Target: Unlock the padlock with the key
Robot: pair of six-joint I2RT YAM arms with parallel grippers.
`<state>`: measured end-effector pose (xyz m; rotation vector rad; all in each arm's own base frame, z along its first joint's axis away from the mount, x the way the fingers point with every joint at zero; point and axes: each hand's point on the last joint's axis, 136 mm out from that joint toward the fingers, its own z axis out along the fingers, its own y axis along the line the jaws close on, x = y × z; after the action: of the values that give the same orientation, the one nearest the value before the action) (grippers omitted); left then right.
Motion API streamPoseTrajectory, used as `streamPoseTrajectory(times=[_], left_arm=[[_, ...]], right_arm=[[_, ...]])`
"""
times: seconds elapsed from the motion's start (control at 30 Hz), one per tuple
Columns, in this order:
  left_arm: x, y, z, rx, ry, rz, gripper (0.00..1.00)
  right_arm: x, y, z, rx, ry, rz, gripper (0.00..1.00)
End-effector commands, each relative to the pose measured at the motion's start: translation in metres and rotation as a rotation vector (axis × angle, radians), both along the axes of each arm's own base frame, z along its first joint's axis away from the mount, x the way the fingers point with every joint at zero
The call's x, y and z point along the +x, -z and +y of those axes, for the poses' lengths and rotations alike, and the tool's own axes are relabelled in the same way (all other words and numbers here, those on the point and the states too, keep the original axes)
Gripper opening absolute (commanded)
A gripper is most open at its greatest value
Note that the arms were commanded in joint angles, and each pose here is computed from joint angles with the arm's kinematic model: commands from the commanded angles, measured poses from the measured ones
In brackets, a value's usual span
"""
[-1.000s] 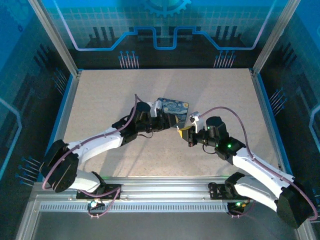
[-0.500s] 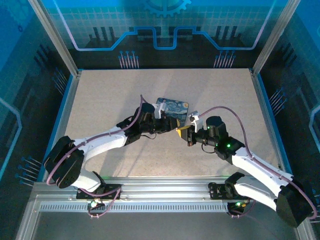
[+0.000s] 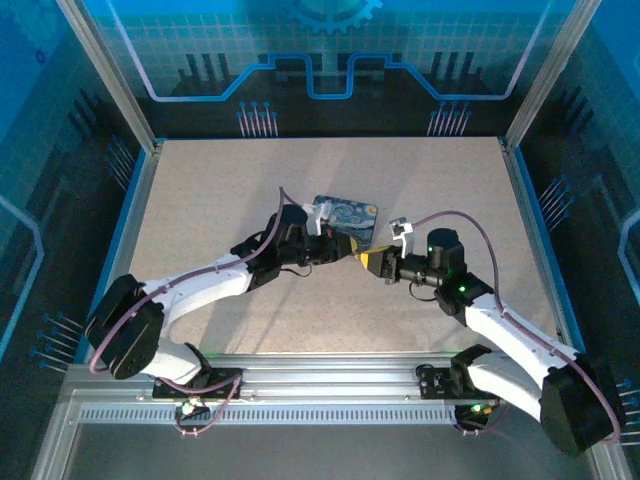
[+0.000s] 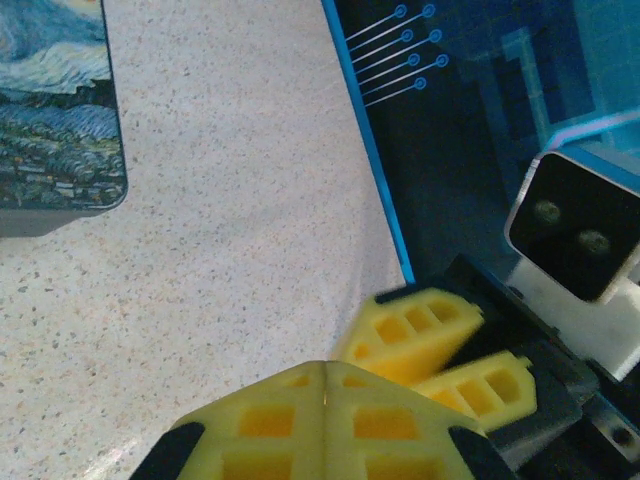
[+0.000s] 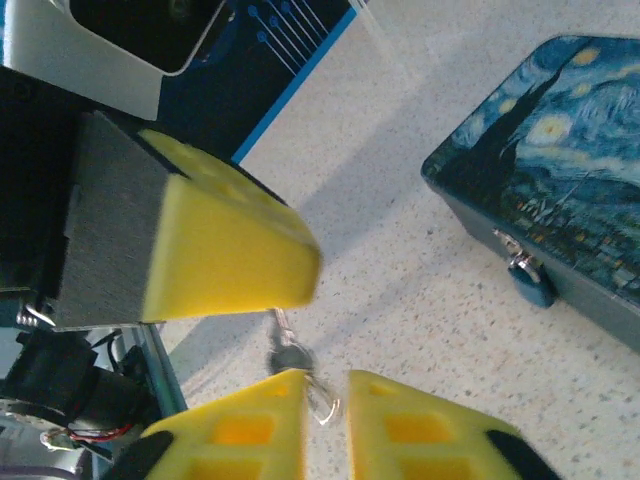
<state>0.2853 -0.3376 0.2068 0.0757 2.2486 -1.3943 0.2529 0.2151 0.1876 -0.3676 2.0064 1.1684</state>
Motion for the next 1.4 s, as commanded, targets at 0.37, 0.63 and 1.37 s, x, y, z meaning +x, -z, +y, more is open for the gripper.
streamPoseTrajectory(times=[0.37, 0.63, 1.37], left_arm=[[-0.004, -0.059, 0.004, -0.038, 0.031, -0.241, 0.0], [-0.004, -0.057, 0.003, -0.042, 0.031, -0.23, 0.0], [-0.002, -0.054, 0.008, -0.025, 0.005, -0.232, 0.0]], right_arm=[[0.0, -0.05, -0.003, 0.253, -0.051, -0.045, 0.43], [-0.005, -0.043, 0.017, 0.242, -0.114, -0.014, 0.44], [-0.008, -0.04, 0.028, 0.223, -0.133, 0.0, 0.28]])
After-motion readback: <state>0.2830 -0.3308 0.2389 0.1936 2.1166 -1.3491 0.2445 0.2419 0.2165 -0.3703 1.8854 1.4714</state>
